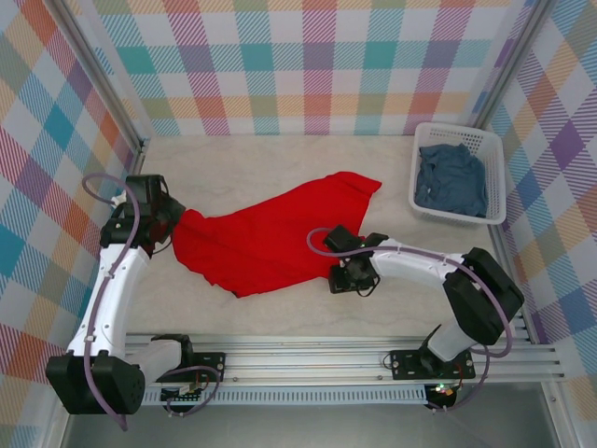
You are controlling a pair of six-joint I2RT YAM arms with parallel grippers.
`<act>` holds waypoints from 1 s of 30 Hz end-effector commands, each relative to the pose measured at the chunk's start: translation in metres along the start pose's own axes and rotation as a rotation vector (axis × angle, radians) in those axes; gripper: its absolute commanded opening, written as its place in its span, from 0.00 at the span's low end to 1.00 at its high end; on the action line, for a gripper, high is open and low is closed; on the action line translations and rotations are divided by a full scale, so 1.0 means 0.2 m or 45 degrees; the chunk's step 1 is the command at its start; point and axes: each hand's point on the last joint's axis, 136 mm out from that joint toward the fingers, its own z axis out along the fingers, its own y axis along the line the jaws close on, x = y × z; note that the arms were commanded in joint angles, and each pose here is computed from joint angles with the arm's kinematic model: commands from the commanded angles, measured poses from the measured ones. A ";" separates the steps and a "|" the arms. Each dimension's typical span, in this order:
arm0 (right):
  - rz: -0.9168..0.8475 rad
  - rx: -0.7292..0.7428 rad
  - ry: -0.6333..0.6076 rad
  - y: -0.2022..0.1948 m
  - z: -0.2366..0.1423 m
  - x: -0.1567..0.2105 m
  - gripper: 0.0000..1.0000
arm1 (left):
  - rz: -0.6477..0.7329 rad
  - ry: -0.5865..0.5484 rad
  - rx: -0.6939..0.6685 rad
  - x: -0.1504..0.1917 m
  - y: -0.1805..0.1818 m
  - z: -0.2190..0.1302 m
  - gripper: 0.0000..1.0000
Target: Fold and stack the t-shirts
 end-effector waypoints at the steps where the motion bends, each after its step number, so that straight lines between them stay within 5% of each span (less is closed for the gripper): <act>1: -0.160 0.058 -0.088 0.01 -0.04 -0.10 0.49 | -0.018 0.003 0.001 0.01 0.03 -0.02 0.00; 20: -0.184 0.103 -0.019 0.08 0.14 -0.11 0.39 | -0.016 -0.010 0.010 0.00 0.03 -0.05 0.00; 26: -0.180 0.157 -0.044 0.05 0.11 -0.13 0.10 | -0.018 -0.010 0.015 0.00 0.02 -0.05 0.00; 30: -0.165 0.163 -0.159 0.06 -0.06 -0.22 0.00 | -0.016 -0.013 0.047 -0.02 -0.02 -0.07 0.00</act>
